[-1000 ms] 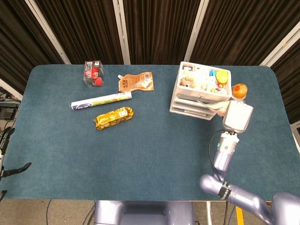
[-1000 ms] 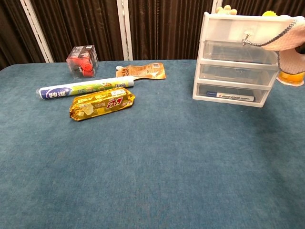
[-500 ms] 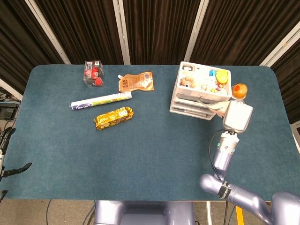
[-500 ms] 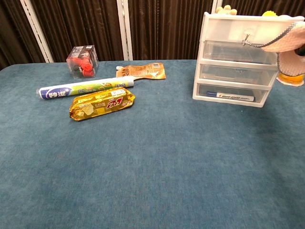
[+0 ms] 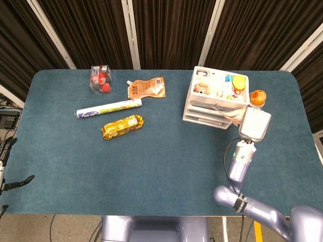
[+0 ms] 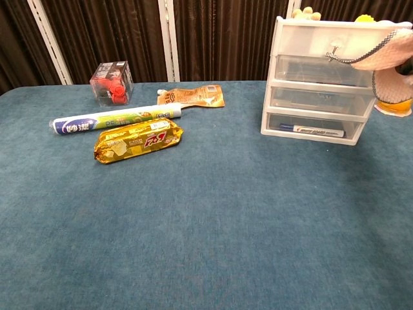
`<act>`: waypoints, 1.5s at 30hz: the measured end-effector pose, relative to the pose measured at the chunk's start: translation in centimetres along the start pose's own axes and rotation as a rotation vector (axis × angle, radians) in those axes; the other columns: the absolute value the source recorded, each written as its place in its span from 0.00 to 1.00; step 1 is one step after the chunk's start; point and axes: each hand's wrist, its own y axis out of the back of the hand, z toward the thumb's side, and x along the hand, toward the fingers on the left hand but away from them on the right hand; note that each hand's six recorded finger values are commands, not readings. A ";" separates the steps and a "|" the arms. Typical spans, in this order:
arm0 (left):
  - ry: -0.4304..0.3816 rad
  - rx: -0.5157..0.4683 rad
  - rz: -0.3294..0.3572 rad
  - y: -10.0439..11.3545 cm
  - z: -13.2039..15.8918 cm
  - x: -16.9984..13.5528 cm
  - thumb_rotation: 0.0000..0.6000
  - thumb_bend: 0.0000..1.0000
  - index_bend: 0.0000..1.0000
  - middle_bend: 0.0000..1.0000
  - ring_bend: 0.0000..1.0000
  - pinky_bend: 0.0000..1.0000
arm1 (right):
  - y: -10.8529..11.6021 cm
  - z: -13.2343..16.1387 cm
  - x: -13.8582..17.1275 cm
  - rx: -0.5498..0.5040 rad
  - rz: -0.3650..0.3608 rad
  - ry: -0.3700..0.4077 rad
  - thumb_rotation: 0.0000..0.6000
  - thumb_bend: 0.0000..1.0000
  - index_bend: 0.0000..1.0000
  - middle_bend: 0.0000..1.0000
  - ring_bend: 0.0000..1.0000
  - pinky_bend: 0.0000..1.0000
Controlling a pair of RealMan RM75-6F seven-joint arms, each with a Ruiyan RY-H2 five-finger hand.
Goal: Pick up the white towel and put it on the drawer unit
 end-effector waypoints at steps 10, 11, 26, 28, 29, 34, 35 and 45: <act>0.000 -0.002 0.001 0.0 0.0 0.0 1.00 0.00 0.00 0.00 0.00 0.00 | -0.9 0.1 0.6 0.012 0.013 0.015 1.00 0.36 0.95 1.00 1.00 0.99; 0.000 -0.003 0.001 0.0 0.0 0.0 1.00 0.00 0.00 0.00 0.00 0.00 | -1.0 0.1 0.7 0.014 0.014 0.017 1.00 0.36 0.95 1.00 1.00 0.99; -0.002 -0.001 0.001 0.0 0.1 0.0 1.00 0.00 0.00 0.00 0.00 0.00 | -2.3 0.0 2.7 -0.008 0.037 0.069 1.00 0.07 0.56 0.80 0.82 0.90; -0.001 0.000 0.001 0.0 0.1 0.0 1.00 0.00 0.00 0.00 0.00 0.00 | -2.5 0.1 3.1 -0.024 0.059 0.078 1.00 0.01 0.37 0.65 0.69 0.82; -0.001 0.000 0.001 0.0 0.1 0.0 1.00 0.00 0.00 0.00 0.00 0.00 | -2.6 0.1 3.4 -0.032 0.076 0.083 1.00 0.01 0.32 0.61 0.64 0.79; -0.001 0.000 0.001 0.0 0.0 0.0 1.00 0.00 0.00 0.00 0.00 0.00 | -2.8 0.1 4.5 -0.059 0.141 0.094 1.00 0.00 0.13 0.39 0.40 0.56; -0.001 0.001 0.001 0.0 0.0 0.0 1.00 0.00 0.00 0.00 0.00 0.00 | -2.7 0.1 4.7 -0.064 0.154 0.098 1.00 0.00 0.11 0.35 0.35 0.52; 0.007 0.016 -0.001 0.0 -0.2 0.0 1.00 0.00 0.00 0.00 0.00 0.00 | -1.2 -3.4 6.2 -0.054 0.238 0.148 1.00 0.00 0.00 0.03 0.01 0.17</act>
